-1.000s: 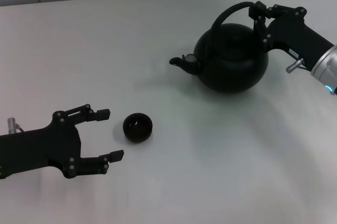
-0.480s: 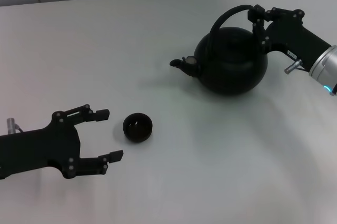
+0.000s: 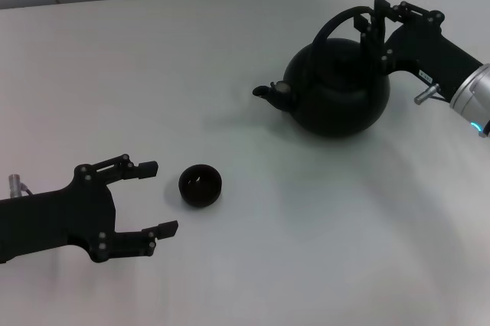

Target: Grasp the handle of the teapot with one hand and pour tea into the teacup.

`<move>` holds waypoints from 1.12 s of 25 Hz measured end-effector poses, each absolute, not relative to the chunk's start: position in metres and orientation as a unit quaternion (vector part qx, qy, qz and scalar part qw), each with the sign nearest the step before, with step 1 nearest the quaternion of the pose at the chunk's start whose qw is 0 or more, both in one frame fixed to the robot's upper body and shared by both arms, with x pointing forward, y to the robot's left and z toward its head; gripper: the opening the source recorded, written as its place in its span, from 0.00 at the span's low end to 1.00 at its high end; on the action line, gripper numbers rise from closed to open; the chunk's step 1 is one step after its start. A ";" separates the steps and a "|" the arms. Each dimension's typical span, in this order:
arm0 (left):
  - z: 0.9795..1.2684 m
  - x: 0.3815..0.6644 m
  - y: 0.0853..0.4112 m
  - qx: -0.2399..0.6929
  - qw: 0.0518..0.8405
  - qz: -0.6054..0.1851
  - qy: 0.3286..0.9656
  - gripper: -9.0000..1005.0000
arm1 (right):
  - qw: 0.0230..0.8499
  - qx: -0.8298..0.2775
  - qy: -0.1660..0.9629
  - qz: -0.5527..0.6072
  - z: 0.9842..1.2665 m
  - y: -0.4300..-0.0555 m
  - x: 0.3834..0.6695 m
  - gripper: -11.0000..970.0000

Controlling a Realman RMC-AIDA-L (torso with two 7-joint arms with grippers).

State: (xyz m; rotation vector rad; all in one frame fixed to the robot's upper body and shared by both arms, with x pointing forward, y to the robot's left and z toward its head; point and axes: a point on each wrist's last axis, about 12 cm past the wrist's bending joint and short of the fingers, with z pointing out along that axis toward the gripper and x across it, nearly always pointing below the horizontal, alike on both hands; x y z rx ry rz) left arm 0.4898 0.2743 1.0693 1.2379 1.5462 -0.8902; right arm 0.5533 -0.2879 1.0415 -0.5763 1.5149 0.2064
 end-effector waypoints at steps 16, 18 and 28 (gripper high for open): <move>1.071 0.491 0.276 0.503 0.470 -0.359 0.630 0.86 | 0.700 -0.249 0.662 0.099 1.043 -0.293 0.542 0.73; 1.071 0.491 0.276 0.503 0.471 -0.359 0.630 0.86 | 0.705 -0.246 0.657 0.103 1.041 -0.295 0.535 0.76; 1.072 0.491 0.274 0.506 0.470 -0.366 0.624 0.86 | 0.712 -0.303 0.611 0.170 1.039 -0.287 0.497 0.76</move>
